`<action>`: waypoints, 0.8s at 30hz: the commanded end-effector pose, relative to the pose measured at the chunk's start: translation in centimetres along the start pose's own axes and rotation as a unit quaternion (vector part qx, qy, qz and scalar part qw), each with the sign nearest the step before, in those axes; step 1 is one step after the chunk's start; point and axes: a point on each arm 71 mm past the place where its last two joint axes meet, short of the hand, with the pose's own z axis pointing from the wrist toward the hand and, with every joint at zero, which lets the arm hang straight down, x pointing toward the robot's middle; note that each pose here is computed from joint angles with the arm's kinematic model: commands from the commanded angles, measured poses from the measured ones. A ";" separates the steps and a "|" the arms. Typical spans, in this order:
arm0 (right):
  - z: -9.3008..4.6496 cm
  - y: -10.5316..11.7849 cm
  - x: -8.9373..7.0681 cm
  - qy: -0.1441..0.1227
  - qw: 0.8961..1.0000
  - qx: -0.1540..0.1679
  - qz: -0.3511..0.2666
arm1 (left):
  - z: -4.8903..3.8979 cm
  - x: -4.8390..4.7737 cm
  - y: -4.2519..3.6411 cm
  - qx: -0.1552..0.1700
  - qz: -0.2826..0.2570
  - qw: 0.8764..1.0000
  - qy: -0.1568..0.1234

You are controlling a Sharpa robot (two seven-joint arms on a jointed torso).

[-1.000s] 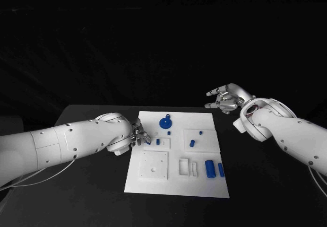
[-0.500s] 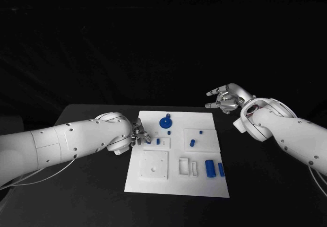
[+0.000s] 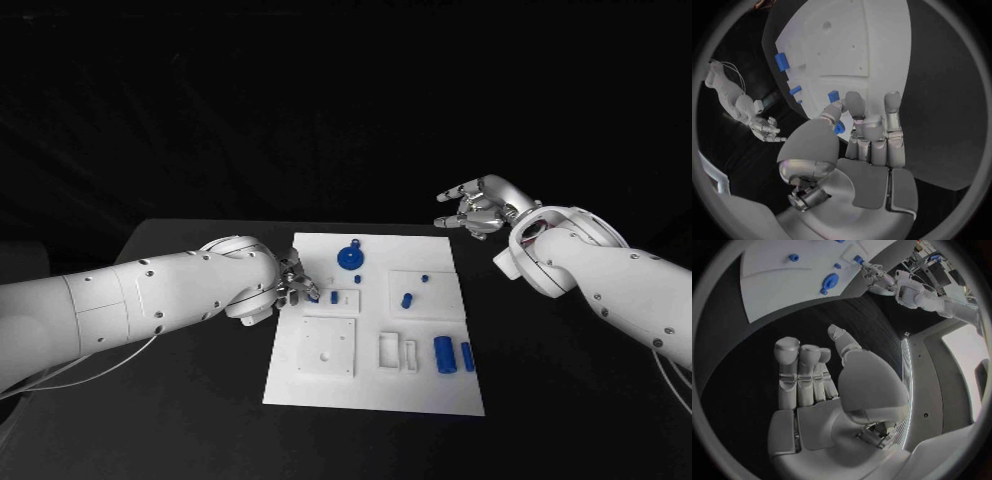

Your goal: Assemble the parts on the task board

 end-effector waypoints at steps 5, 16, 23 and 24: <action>0.0 0.0 0.1 0.005 1.000 -0.004 0.000 | 0.10 1.02 0.11 -0.003 0.017 1.000 0.025; 0.0 -0.1 0.1 0.006 1.000 -0.004 0.000 | 0.21 0.88 0.09 -0.002 0.019 1.000 0.019; 0.0 -0.1 0.2 0.006 1.000 -0.003 0.000 | 0.31 0.96 -0.36 0.002 0.023 1.000 0.017; 0.0 -0.1 0.2 0.007 1.000 -0.003 0.000 | 0.32 0.98 -0.43 0.002 0.024 1.000 0.017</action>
